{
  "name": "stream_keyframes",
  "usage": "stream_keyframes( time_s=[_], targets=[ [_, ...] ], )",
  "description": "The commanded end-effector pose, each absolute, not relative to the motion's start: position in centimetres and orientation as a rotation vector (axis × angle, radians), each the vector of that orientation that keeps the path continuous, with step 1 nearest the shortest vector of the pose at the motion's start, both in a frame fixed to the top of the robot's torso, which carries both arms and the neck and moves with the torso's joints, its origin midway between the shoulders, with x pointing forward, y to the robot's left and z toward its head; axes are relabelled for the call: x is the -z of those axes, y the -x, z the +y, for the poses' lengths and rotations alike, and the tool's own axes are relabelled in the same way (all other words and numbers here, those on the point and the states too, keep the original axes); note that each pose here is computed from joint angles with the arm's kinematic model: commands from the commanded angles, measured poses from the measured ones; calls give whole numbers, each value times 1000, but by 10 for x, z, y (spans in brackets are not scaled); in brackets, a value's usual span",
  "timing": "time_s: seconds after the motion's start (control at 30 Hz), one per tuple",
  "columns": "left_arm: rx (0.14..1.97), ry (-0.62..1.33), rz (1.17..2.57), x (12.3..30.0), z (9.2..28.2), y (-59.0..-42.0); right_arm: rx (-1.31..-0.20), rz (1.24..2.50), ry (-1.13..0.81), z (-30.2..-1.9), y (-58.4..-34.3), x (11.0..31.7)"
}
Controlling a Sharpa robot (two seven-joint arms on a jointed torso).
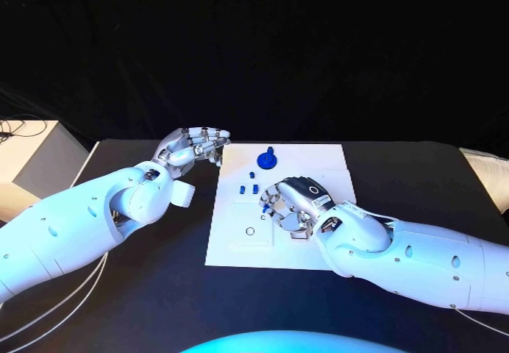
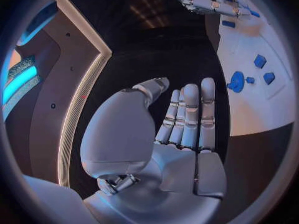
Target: Assemble the parts on the task board
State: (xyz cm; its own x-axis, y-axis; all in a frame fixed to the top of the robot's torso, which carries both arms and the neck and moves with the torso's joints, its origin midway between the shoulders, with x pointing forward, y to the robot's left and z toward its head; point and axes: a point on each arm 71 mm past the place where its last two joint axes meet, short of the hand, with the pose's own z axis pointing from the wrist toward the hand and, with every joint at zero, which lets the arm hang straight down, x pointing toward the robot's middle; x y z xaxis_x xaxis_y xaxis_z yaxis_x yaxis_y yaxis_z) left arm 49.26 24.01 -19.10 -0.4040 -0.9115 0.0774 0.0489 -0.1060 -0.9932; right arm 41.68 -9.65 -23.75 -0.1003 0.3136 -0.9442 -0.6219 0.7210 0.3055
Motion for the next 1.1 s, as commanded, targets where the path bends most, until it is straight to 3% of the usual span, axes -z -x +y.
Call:
stream_keyframes(
  time_s=[0.03, 1.1],
  targets=[
    [1619, 988, 1403, 190, 238, -492, -765, 1473, 317, -93, -415, 241],
    [1619, 990, 1407, 192, 238, -491, -702, 1528, 365, -85, -415, 253]
  ],
)
